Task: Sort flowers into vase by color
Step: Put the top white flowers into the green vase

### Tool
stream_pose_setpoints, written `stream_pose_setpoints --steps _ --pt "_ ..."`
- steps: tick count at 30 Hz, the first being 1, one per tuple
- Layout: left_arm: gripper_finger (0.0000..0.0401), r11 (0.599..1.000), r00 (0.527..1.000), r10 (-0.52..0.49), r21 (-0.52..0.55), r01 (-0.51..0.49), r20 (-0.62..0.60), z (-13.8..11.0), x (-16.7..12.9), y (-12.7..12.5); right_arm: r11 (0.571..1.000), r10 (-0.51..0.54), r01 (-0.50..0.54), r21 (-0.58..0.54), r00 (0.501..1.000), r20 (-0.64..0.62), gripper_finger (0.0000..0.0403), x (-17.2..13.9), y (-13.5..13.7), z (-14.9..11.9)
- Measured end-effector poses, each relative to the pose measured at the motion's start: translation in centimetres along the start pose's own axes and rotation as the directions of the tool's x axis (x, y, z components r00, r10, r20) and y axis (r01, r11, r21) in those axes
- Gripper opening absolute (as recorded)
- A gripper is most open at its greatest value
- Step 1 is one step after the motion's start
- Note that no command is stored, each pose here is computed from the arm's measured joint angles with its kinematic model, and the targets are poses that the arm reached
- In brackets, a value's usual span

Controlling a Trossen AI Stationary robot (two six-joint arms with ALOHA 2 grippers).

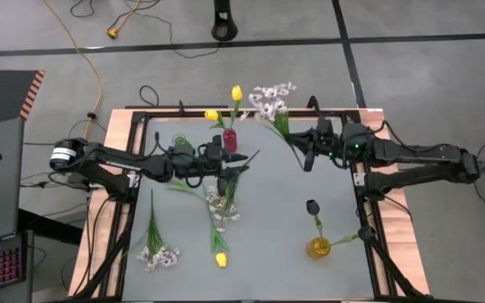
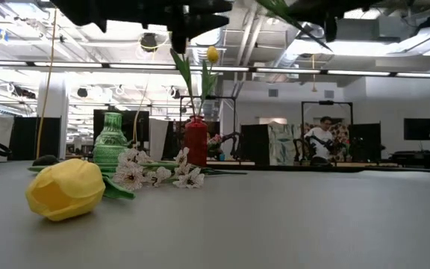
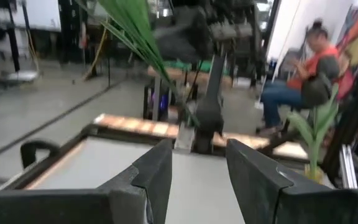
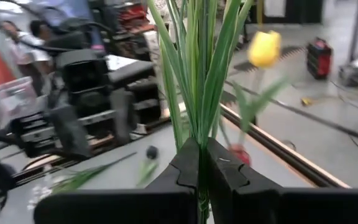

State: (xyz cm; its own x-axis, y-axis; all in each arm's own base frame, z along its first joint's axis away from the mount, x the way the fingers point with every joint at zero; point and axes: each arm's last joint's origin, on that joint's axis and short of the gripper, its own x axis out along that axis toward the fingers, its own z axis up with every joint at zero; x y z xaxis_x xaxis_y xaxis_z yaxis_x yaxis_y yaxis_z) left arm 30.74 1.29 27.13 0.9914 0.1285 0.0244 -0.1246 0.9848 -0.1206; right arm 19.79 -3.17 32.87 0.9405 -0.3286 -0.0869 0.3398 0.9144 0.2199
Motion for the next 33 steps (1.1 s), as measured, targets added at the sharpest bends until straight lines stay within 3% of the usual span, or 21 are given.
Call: stream_pose_setpoints --steps 6,13,33 --pt "0.0140 1.000 0.997 -0.007 -0.007 0.008 0.080 -0.8 1.1 0.0 0.992 0.091 -0.088 -0.095 0.996 0.023 0.0040 1.4 2.1 -0.6" --pt "0.0140 1.000 0.998 -0.004 0.002 0.004 0.062 -1.4 1.5 0.1 0.976 0.147 -0.140 -0.165 0.989 0.030 0.0040 3.2 3.7 -1.8" --pt "0.0140 0.999 0.997 -0.004 0.039 0.001 0.083 -1.0 1.5 0.0 0.972 0.146 -0.147 -0.181 0.989 -0.021 0.0040 7.3 4.7 -5.3"
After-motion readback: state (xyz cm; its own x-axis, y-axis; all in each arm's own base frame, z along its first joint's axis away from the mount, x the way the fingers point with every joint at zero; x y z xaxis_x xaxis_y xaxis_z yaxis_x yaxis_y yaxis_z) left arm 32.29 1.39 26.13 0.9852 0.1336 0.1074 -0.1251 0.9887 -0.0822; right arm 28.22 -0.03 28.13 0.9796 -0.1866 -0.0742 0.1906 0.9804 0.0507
